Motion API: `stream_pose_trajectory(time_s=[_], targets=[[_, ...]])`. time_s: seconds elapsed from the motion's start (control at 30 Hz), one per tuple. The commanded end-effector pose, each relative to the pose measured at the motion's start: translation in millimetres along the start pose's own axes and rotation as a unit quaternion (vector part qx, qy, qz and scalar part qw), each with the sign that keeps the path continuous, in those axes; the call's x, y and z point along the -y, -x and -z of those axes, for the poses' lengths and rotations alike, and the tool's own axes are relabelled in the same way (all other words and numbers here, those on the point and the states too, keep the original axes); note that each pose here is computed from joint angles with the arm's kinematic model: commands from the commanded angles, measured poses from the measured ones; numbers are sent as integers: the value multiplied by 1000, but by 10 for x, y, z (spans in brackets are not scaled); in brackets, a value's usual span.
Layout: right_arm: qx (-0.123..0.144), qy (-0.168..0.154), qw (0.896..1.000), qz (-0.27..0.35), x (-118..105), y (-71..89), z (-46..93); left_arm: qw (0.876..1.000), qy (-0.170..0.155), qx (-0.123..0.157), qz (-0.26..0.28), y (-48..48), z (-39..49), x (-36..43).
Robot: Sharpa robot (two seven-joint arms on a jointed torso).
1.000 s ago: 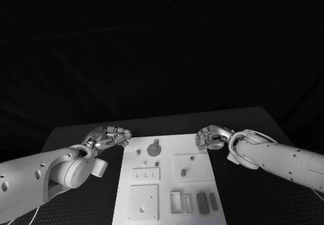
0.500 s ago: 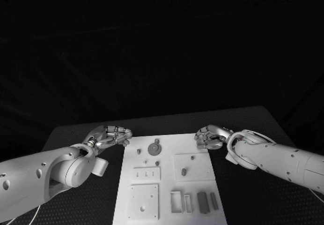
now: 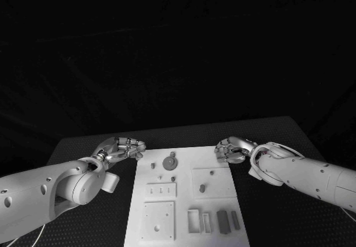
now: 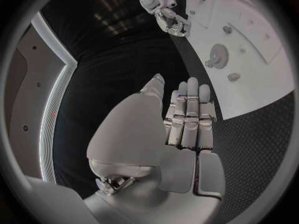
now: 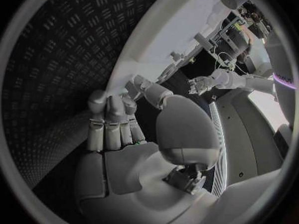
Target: Assemble the parts on the task board
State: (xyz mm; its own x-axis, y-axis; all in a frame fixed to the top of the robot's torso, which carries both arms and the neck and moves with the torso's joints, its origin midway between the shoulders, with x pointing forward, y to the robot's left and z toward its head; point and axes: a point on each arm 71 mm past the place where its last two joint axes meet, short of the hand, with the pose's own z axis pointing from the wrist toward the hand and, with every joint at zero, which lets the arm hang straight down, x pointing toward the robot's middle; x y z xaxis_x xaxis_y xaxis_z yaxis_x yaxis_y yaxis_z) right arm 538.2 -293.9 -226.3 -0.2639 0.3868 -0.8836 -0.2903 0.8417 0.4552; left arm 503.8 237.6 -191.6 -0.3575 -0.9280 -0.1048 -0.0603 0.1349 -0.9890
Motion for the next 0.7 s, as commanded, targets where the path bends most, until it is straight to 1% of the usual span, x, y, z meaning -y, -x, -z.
stream_pose_trajectory(time_s=[0.03, 0.27, 0.43, 0.7], targets=[[-7, -2, 1000, 8, 10, -24, 6, 1000, -4, -8, 4, -23, -2, 11], [-8, 0, 1000, 9, 2, -28, 7, 1000, -4, -8, 5, -22, 0, 10], [-15, -1, 1000, 11, -3, -45, 1, 1000, -3, -8, 4, -14, 3, 10], [-12, -2, 1000, 14, -13, -49, -2, 1000, -4, -8, 4, -14, 2, 10]])
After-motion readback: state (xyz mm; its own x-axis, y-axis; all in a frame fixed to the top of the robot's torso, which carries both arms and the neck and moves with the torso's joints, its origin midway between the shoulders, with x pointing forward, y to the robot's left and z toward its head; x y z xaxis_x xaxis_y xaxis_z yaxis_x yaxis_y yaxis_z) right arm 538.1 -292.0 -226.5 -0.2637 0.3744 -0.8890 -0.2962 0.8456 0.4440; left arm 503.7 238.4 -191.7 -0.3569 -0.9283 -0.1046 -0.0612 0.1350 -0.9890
